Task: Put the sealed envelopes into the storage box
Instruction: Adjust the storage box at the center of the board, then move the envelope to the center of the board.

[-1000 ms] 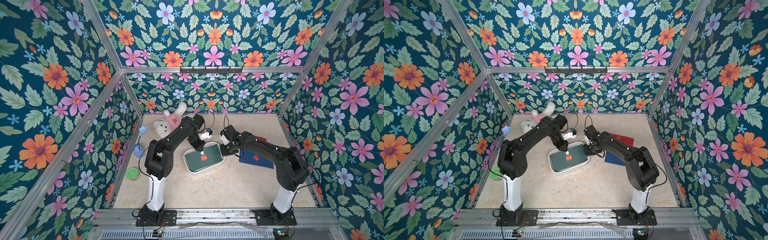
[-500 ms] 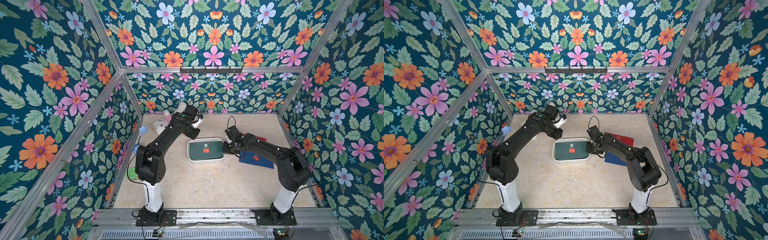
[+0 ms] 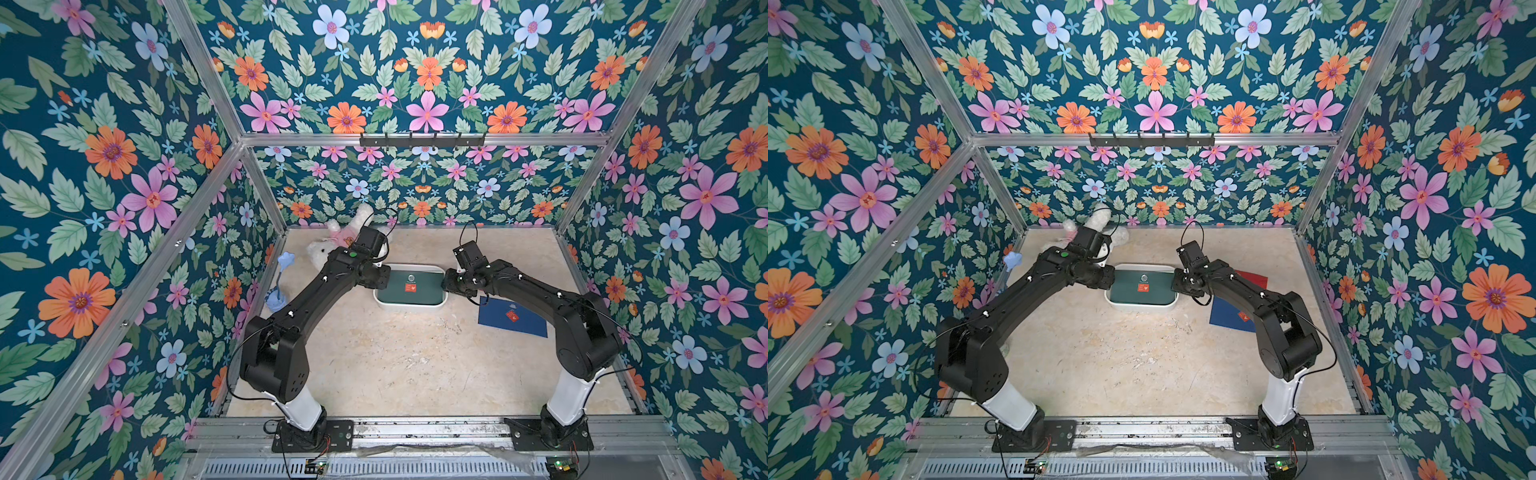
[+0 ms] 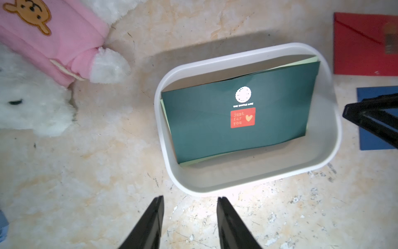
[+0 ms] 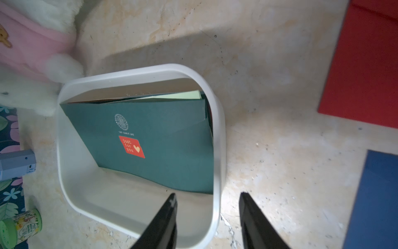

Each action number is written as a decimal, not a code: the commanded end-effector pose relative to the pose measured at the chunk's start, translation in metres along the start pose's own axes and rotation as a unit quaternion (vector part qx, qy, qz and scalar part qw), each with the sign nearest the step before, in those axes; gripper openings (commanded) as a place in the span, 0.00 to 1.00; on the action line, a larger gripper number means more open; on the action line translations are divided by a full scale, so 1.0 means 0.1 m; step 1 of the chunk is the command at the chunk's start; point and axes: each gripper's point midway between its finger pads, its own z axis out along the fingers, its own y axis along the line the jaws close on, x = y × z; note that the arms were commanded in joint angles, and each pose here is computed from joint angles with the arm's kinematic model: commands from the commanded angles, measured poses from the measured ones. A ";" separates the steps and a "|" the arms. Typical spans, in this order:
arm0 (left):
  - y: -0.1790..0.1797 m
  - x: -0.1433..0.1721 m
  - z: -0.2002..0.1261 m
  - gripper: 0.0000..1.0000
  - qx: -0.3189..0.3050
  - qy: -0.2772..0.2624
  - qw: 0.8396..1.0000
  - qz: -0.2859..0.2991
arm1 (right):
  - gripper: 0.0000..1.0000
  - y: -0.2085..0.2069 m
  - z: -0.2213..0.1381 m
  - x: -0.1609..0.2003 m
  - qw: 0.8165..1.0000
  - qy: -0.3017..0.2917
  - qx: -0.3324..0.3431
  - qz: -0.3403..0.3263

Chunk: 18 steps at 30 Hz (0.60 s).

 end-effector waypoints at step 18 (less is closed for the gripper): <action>-0.56 1.14 -0.09 0.47 0.073 0.021 0.995 -0.065 | 0.57 -1.36 0.09 0.51 0.991 0.072 0.116 0.009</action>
